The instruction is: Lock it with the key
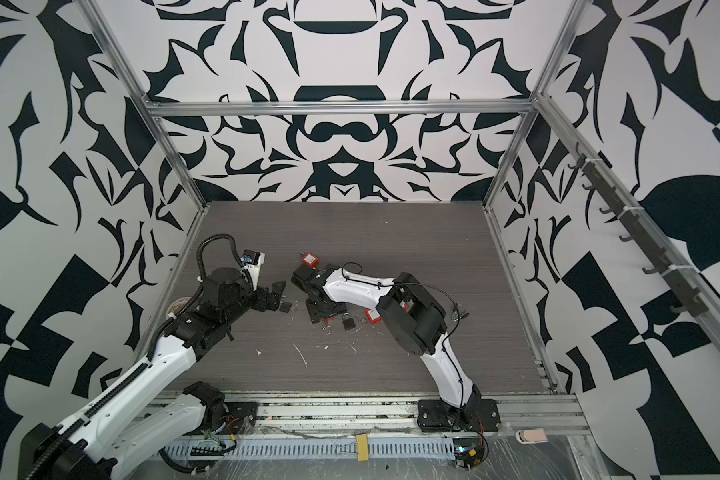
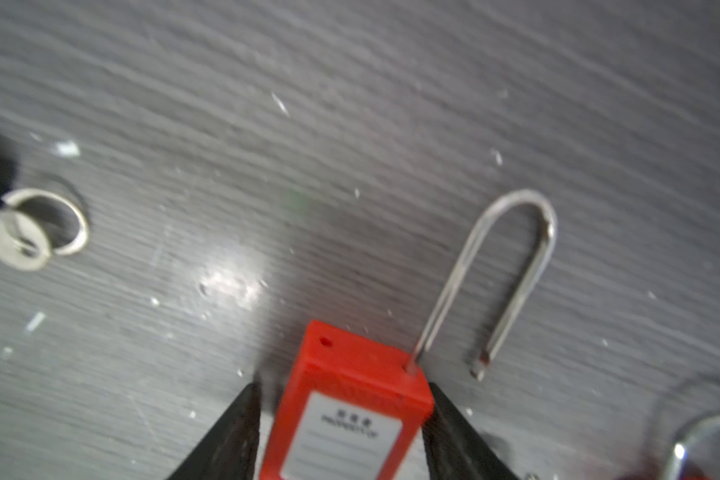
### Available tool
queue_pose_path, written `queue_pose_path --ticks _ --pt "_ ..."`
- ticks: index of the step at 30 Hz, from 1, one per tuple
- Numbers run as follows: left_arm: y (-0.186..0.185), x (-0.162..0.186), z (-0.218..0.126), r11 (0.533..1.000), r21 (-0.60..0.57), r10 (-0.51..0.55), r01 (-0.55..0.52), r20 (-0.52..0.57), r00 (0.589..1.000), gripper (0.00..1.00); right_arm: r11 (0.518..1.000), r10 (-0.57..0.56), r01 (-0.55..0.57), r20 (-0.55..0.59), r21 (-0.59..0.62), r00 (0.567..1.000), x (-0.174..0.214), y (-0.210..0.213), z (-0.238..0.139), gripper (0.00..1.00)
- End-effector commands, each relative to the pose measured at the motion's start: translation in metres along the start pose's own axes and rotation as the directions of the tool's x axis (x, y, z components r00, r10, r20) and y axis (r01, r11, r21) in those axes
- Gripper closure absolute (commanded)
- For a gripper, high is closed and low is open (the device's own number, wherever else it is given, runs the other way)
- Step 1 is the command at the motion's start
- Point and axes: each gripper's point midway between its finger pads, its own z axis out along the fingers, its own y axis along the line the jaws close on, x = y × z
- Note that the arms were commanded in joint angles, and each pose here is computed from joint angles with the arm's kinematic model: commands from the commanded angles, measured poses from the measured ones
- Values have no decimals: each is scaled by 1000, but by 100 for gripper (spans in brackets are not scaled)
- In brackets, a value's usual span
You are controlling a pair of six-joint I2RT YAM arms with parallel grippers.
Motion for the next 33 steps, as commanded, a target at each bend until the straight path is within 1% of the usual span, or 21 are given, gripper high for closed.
queue_pose_path --ticks 1,4,9,12,16,20,23,27,30,33 --pt "-1 0 1 1000 10 -6 6 1 1000 1 1000 -4 4 14 -27 1000 -7 7 -5 37" --pt "-1 0 0 1000 10 -3 3 5 1000 1 999 -53 53 21 -6 998 -8 4 -4 37" --pt "-2 0 1 1000 16 5 -5 4 1000 1 979 -199 197 30 42 980 -9 -4 -3 37" --pt "-2 0 2 1000 17 7 -7 3 1000 1 970 -239 237 32 50 971 -9 -6 -5 38" --pt "-2 0 1 1000 17 9 -9 4 1000 1 978 -202 201 8 57 979 -4 -10 -3 39" --pt "-2 1 1 1000 19 10 -10 5 1000 1 990 -121 122 -17 73 992 6 -16 0 41" --pt "-4 2 2 1000 27 9 -9 6 1000 1 992 -80 84 -41 94 996 12 -21 1 43" --pt "-6 1 2 999 37 11 -11 4 1000 1 994 -34 38 -34 100 999 12 -23 -3 44" --pt "-7 1 2 999 40 10 -10 2 1000 1 996 -15 18 -28 87 999 12 -21 -7 44" --pt "-7 1 2 999 42 11 -11 2 1000 1 997 -15 17 -34 72 999 13 -18 -7 48"
